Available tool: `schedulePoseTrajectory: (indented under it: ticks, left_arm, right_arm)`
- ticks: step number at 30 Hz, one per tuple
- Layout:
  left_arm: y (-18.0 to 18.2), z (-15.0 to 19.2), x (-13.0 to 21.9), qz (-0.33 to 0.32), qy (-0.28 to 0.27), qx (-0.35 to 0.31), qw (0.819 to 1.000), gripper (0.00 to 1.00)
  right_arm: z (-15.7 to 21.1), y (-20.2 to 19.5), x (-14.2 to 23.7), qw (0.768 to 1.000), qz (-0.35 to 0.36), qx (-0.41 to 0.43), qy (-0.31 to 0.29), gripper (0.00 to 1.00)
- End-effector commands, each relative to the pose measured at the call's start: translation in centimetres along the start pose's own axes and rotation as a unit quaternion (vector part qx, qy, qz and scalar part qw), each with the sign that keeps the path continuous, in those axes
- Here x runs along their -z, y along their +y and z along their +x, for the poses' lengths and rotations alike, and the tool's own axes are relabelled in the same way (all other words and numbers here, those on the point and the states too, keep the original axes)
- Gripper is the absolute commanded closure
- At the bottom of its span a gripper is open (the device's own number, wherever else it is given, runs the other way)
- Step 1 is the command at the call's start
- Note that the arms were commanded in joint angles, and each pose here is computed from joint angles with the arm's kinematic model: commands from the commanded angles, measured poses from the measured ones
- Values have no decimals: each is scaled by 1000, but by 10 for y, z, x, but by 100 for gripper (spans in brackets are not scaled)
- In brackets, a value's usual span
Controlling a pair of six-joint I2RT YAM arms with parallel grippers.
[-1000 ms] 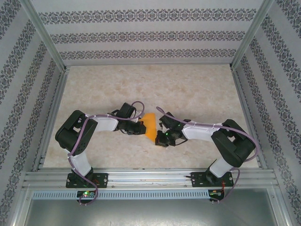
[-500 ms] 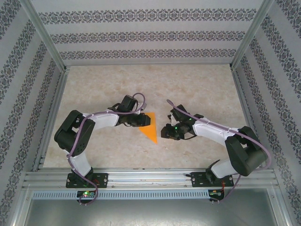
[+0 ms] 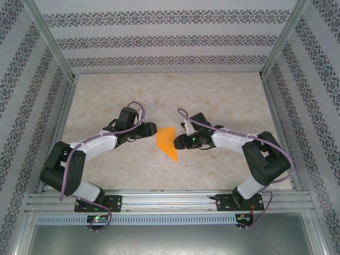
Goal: Fold a paper plane with a square sheet of paper (fold left side to right side)
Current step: Third fold the triangle at the center of the table, then fourth fold the wing at the center of the table.
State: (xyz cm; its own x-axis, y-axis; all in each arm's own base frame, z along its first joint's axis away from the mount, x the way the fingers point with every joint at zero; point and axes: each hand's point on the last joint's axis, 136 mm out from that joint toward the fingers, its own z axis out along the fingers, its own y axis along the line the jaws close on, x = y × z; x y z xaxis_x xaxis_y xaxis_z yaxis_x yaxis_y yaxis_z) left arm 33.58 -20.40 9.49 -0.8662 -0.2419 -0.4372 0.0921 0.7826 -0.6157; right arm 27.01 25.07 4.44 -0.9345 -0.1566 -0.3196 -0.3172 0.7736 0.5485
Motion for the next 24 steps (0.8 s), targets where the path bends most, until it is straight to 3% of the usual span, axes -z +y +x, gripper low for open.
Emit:
schedulePoseTrajectory:
  ticks: [1, 11, 24]
  left_arm:
    - [5, -14, 8, -9, -38, 12, 999, 47]
    - [9, -9, 9, -15, -29, 14, 999, 47]
    - [11, -11, 6, -20, -24, 12, 999, 47]
  right_arm:
    - [-19, 10, -4, 998, -27, 50, -16, 46]
    - [-29, 18, -22, 996, -53, 70, 4, 54]
    - [-10, 16, -34, 996, -51, 63, 32, 61]
